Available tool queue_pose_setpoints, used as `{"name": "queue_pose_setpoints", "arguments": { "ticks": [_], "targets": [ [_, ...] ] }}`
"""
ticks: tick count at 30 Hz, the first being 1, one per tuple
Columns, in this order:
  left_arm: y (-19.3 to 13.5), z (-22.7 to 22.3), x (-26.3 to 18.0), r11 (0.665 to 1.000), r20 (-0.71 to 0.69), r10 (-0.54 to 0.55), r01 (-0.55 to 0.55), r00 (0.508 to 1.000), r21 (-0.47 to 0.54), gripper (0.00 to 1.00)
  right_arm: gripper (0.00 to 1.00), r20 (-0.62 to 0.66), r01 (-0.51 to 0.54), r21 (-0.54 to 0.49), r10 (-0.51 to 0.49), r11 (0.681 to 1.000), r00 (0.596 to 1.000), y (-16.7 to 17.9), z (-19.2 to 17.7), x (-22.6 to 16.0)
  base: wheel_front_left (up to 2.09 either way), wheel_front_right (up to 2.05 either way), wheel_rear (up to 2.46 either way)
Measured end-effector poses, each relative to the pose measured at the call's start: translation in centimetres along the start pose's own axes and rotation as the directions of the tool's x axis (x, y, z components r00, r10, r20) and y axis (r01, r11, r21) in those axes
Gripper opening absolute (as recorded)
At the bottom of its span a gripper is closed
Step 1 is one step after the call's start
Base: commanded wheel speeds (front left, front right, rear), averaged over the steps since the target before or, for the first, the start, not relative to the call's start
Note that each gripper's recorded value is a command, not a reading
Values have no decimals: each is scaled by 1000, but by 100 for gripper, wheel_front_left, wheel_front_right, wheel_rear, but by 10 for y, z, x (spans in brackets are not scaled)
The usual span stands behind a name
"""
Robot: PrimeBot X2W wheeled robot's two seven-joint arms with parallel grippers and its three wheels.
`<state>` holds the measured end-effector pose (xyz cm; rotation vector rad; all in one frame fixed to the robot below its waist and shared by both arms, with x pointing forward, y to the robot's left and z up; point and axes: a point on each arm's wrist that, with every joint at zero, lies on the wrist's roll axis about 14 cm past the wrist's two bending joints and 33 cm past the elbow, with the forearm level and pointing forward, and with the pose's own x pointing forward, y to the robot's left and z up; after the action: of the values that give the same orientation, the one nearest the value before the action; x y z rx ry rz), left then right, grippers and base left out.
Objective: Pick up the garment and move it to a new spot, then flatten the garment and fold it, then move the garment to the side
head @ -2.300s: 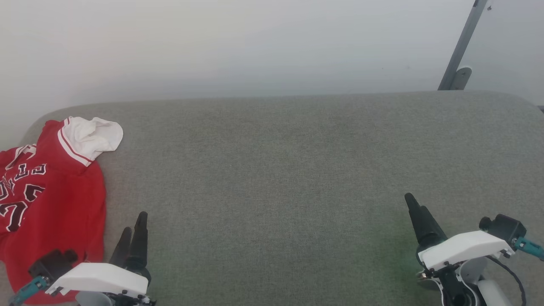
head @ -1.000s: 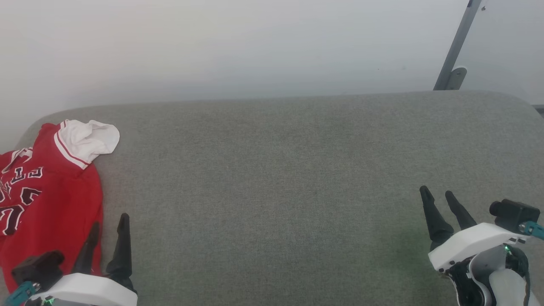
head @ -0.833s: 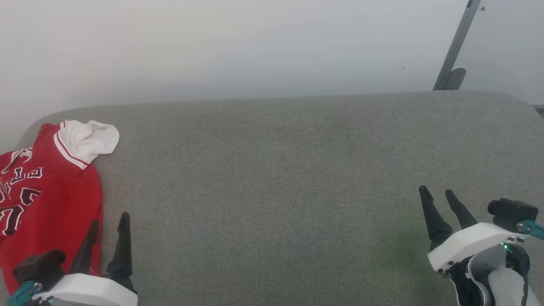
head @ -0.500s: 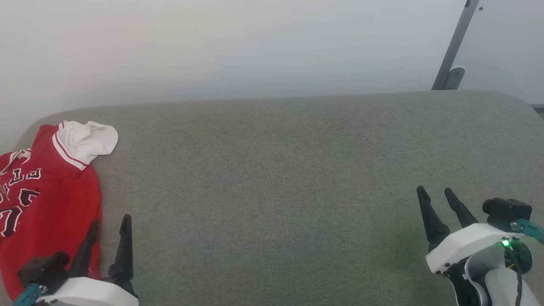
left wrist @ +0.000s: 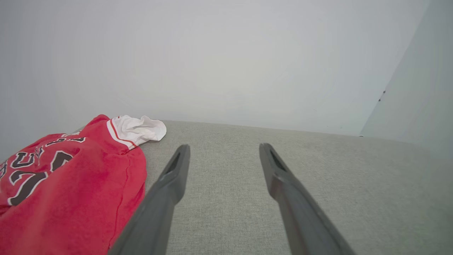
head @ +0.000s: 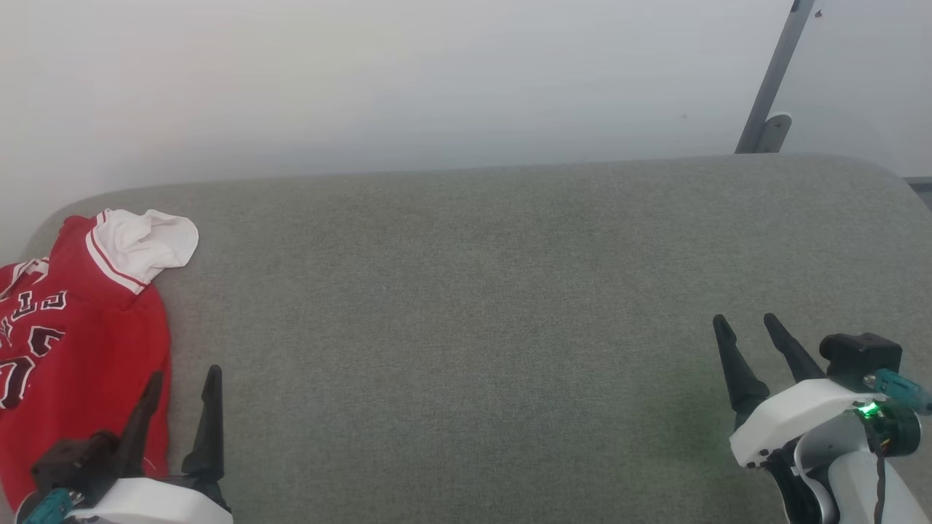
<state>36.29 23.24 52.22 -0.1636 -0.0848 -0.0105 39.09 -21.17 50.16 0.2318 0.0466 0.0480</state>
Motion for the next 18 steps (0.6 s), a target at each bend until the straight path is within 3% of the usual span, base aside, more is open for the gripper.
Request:
{"name": "queue_pose_setpoints", "arguments": {
  "ticks": [18],
  "targets": [
    [9,12,1,996,42,-3,-1,999,95,100,100,22,-13,-133,16,991,1000,-1,8,1,0,0,0]
  ]
}}
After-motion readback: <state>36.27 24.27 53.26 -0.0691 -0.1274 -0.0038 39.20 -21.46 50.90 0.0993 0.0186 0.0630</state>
